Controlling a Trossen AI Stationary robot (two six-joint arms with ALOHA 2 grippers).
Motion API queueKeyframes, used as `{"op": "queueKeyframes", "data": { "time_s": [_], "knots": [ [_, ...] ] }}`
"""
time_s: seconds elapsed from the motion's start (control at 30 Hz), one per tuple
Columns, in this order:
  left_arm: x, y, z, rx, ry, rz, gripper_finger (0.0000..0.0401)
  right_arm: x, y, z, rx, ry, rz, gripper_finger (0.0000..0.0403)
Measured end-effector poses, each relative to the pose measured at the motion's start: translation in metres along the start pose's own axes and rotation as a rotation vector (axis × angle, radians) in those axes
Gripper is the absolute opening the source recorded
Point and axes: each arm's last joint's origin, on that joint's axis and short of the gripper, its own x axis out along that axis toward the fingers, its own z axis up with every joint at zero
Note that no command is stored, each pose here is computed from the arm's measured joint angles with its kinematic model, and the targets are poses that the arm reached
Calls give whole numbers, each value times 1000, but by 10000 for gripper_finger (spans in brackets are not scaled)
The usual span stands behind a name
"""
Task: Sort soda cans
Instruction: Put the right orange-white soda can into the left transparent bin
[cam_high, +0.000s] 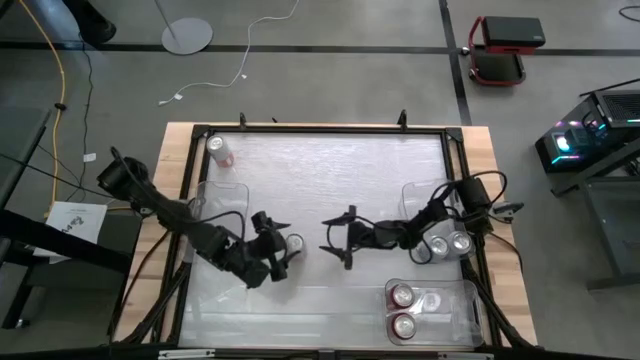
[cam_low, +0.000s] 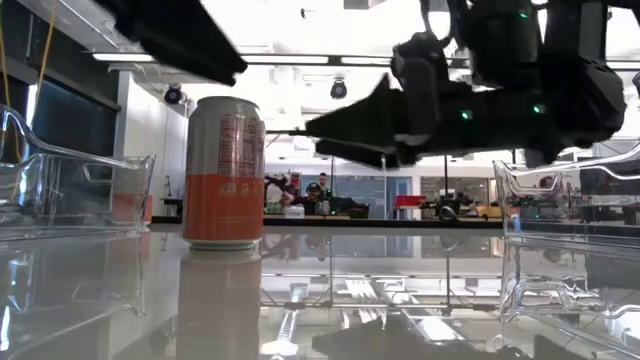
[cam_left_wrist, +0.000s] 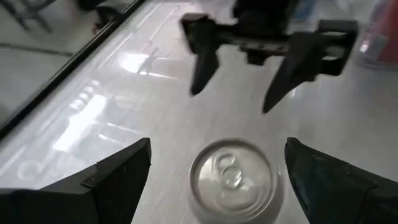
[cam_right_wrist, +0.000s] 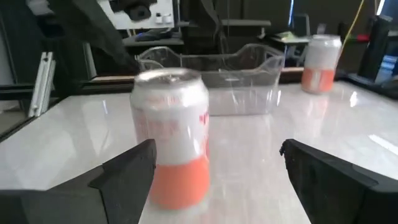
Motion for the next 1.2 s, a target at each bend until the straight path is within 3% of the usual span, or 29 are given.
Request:
{"op": "queueKeyframes", "data": {
  "time_s": [0.2, 0.33, 0.63, 0.83, 0.97, 1.07, 1.2],
  "knots": [
    [12, 6, -22, -122, -1, 10, 344, -9, -3, -7, 17, 26, -1, 337],
    [20, 8, -27, -170, -12, -42, 344, -6, -2, -4, -1, 13, 1, 337],
    [18, 11, -20, -81, -34, -108, 344, -5, -2, -4, 2, 11, 2, 337],
    [12, 18, -15, -90, -49, -89, 344, -5, -2, -4, 26, 18, 2, 337],
    [4, 16, -11, -154, -78, -120, 344, -5, -2, -5, 31, 20, 2, 337],
    [3, 6, -18, -160, -68, -135, 344, -5, -2, -5, 31, 20, 2, 337],
    [12, -2, -32, -135, -42, -78, 344, -5, -2, -5, 31, 21, 2, 337]
  ]
}}
